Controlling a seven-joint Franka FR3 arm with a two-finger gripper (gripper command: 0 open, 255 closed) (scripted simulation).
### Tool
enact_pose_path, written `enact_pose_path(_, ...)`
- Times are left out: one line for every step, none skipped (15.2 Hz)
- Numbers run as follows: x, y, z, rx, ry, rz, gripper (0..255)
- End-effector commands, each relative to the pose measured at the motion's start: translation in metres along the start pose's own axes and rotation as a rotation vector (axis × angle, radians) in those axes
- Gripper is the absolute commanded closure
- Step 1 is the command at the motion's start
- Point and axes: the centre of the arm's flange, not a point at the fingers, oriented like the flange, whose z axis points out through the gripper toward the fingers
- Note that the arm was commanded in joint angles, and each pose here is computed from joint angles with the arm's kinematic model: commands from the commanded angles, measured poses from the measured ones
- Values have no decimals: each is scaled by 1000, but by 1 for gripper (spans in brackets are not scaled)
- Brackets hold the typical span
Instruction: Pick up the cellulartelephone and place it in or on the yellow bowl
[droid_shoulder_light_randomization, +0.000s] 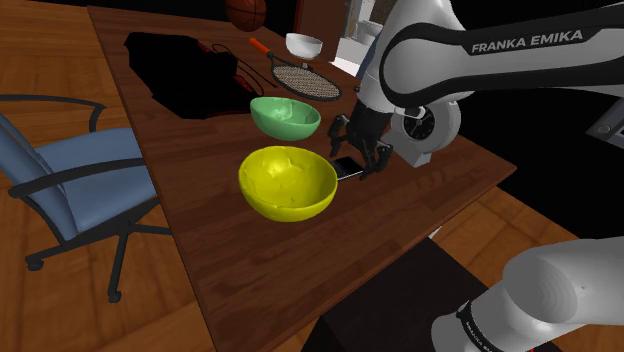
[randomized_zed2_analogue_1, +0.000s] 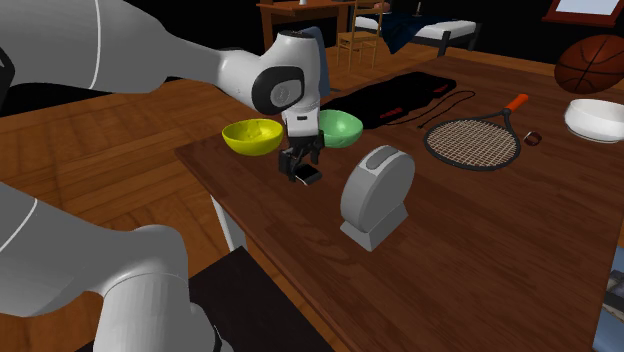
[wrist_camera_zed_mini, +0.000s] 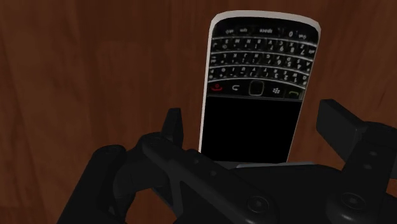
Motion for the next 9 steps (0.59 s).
enact_pose_path(0,0,0,0,0,0,0)
enact_pose_path(0,0,0,0,0,0,0)
enact_pose_path(0,0,0,0,0,0,255)
enact_pose_path(0,0,0,0,0,0,255)
enact_pose_path(0,0,0,0,0,0,255)
enact_pose_path(0,0,0,0,0,0,255)
enact_pose_path(0,0,0,0,0,0,255)
enact_pose_path(0,0,0,0,0,0,255)
enact_pose_path(0,0,0,0,0,0,255)
